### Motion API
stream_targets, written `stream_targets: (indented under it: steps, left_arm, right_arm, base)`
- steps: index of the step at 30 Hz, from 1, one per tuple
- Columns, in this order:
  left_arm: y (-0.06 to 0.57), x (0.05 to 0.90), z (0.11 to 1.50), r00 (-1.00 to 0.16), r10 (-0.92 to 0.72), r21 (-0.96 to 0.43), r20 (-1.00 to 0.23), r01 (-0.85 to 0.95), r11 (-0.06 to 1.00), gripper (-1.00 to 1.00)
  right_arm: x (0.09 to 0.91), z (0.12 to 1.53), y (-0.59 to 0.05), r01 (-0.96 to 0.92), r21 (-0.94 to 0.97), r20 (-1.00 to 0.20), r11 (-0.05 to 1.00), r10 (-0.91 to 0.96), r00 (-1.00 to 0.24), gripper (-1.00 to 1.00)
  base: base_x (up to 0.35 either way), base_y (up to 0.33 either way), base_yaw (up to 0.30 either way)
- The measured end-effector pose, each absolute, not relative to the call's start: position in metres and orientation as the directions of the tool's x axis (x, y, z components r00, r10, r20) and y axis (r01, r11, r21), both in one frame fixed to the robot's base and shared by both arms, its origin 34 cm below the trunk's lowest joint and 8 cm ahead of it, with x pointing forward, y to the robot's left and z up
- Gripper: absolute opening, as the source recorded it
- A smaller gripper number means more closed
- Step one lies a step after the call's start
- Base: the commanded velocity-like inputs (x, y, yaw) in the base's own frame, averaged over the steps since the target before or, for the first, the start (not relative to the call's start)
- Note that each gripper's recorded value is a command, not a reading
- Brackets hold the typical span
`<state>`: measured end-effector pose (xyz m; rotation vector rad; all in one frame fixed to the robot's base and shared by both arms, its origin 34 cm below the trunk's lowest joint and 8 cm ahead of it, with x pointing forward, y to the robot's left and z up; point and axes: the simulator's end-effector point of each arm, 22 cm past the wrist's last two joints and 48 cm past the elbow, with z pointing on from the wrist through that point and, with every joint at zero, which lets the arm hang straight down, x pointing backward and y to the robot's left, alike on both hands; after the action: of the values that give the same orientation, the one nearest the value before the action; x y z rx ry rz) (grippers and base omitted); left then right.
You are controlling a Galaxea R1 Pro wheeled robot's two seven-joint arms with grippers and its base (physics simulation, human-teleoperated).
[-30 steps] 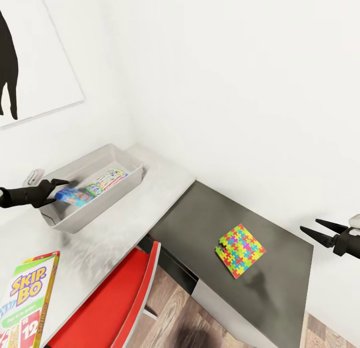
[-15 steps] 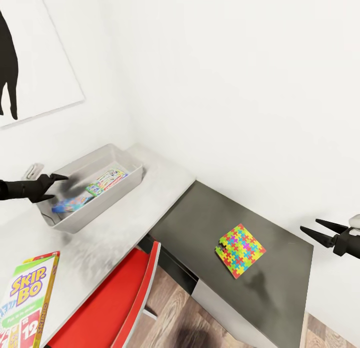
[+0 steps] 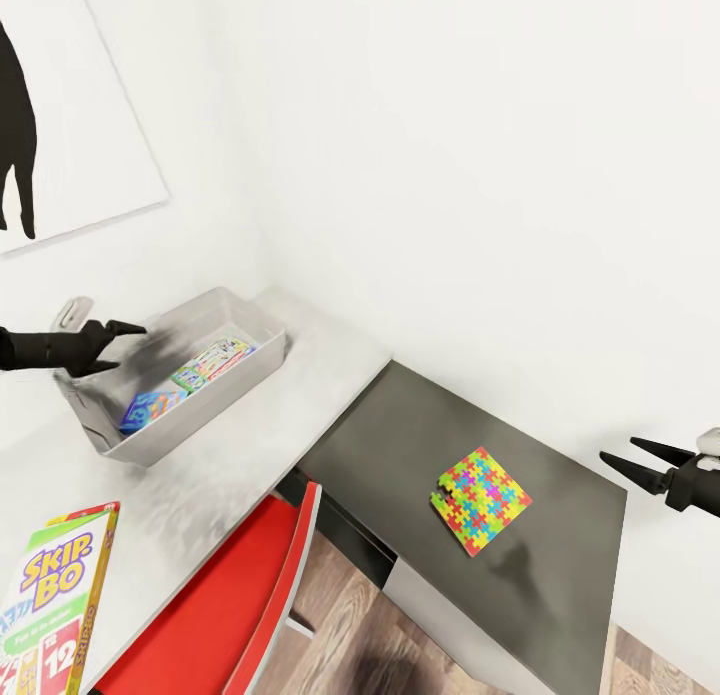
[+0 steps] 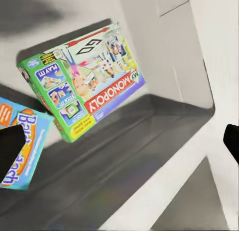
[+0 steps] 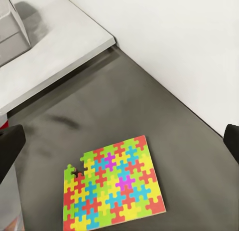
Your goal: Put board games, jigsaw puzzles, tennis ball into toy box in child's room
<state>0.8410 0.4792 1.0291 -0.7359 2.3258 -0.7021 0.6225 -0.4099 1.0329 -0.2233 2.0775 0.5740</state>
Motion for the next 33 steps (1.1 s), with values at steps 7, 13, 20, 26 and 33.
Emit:
stream_targets:
  steps: [7,13,20,26,33]
  left_arm:
    - [0.402,0.838,1.086,-0.689,-0.562,-0.729,-0.458,-0.069,0.680,1.00]
    - [0.352,0.808,1.124,-0.700,-0.601,-0.867,-0.387,0.053,0.496,1.00]
    - [0.326,0.778,1.162,-0.699,-0.569,-0.874,-0.433,0.172,0.454,1.00]
    - [0.312,0.768,1.179,-0.697,-0.543,-0.862,-0.468,0.225,0.454,1.00]
    - [0.280,0.735,1.218,-0.705,-0.533,-0.881,-0.468,0.326,0.343,1.00]
  right_arm:
    - [0.623,1.032,-0.410,-0.373,0.305,-0.836,0.876,0.059,-0.545,1.00]
    - [0.623,1.031,-0.410,-0.374,0.306,-0.835,0.875,0.057,-0.547,1.00]
    - [0.623,1.031,-0.410,-0.372,0.308,-0.834,0.875,0.060,-0.549,1.00]
    - [0.623,1.033,-0.409,-0.375,0.306,-0.837,0.875,0.059,-0.544,1.00]
    - [0.625,1.036,-0.415,-0.350,0.297,-0.838,0.888,0.066,-0.542,1.00]
  base:
    - [0.000,0.000,0.000]
    - [0.000,0.000,0.000]
    - [-0.151,0.000,0.000]
    - [-0.229,0.000,0.026]
    - [-0.032,0.000,0.070]
